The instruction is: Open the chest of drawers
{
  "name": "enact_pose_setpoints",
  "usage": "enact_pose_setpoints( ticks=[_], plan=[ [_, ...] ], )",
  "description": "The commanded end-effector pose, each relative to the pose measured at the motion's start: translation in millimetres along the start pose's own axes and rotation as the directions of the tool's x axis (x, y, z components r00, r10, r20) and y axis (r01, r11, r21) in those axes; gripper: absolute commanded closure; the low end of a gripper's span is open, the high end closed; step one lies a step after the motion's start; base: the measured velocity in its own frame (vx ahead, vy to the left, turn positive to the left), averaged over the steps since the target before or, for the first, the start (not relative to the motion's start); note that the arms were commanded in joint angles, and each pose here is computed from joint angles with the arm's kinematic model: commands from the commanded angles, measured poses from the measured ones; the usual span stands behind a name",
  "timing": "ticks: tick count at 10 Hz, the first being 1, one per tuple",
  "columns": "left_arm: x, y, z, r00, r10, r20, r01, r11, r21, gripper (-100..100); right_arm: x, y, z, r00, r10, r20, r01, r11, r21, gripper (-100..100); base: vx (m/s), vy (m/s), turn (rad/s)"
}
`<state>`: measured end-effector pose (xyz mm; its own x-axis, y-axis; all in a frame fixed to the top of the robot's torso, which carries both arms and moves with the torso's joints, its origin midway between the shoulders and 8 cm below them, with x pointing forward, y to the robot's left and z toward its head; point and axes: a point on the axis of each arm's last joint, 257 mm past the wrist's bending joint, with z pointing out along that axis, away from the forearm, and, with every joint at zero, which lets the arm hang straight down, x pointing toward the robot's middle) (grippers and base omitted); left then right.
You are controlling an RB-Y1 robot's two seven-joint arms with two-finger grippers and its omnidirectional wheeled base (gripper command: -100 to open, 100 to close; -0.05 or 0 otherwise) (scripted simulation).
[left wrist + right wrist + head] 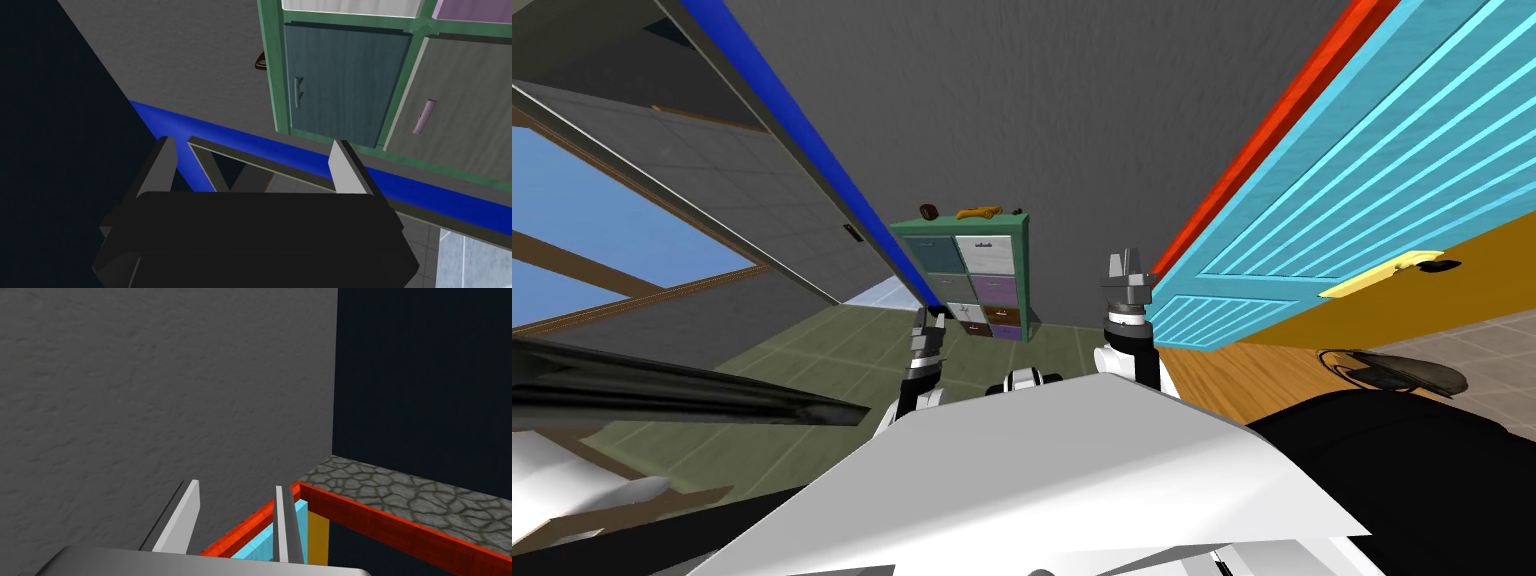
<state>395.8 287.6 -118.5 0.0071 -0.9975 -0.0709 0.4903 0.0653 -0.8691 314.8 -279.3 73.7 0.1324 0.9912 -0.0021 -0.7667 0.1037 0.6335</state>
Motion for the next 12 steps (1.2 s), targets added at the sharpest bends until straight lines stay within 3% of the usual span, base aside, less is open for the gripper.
enact_pose_setpoints(
  ticks=[1,7,12],
  plan=[
    [5.7,18.6,-1.8,1.0,-0.01,0.001,0.01,0.9994,-0.033,-100,0.0,0.0,0.0,1.0,0.0,0.0,0.0,1.0,0.0,0,0.084,-0.036,-0.036],
    [17.1,62.4,-9.6,0.9994,-0.035,0.003,0.035,0.993,-0.112,-100,0.0,0.0,0.0,1.0,0.0,0.0,0.0,1.0,0.0,0,0.095,-0.029,-0.042],
    [30.2,103.5,-19.8,0.9986,-0.052,-0.007,0.05,0.9803,-0.191,-100,0.0,0.0,0.0,1.0,0.0,0.0,0.0,1.0,0.0,0,0.108,-0.034,-0.051]
  ],
)
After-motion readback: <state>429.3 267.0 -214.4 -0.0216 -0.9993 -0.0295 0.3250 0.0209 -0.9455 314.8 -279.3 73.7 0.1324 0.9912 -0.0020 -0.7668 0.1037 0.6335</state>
